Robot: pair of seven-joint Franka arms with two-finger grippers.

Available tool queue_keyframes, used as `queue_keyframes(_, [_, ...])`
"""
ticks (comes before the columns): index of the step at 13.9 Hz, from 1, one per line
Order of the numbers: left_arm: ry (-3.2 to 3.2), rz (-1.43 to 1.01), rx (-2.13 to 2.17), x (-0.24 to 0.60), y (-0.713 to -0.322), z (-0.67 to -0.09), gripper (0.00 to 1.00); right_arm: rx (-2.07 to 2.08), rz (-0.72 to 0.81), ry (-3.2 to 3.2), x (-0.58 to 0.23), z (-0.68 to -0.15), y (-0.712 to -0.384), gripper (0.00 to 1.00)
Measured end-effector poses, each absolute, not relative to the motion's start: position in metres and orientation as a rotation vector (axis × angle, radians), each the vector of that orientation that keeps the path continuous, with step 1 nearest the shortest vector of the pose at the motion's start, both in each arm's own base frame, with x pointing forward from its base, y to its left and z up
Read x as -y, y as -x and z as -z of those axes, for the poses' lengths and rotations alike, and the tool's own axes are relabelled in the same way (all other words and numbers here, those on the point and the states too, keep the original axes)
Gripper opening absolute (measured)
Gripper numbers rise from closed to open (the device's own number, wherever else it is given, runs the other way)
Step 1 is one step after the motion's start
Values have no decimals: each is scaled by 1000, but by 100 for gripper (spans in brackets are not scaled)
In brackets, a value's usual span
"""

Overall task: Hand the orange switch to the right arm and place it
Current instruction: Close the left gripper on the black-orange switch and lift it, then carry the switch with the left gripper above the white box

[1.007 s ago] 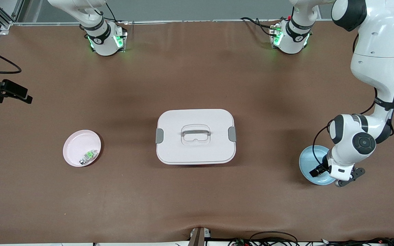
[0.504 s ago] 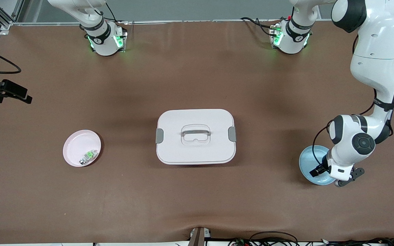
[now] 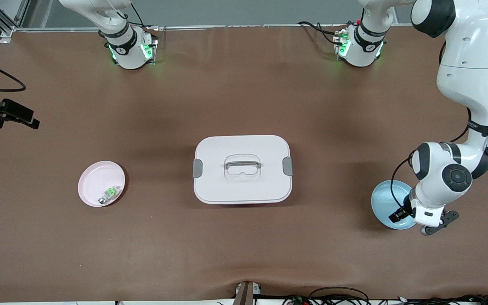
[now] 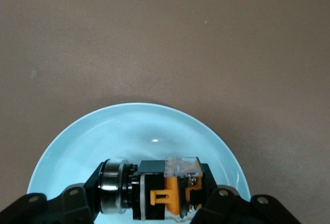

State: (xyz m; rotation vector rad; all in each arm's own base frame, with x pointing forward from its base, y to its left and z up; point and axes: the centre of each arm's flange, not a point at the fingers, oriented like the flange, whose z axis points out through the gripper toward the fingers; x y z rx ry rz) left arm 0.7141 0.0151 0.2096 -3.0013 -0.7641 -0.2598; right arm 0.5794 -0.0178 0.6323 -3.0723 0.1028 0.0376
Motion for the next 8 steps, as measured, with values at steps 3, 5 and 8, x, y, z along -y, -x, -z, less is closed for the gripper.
queue_keyframes(3, [3007, 221, 818, 15, -713, -246, 72, -104, -37, 3072, 18, -632, -579, 100])
queue_keyframes(5, [3017, 192, 863, 47, -710, -275, 72, -104, -37, 3072, 18, -632, -580, 100])
queue_keyframes(8, [3024, 145, 929, 96, -698, -315, 72, -109, -38, 3072, 20, -632, -580, 100])
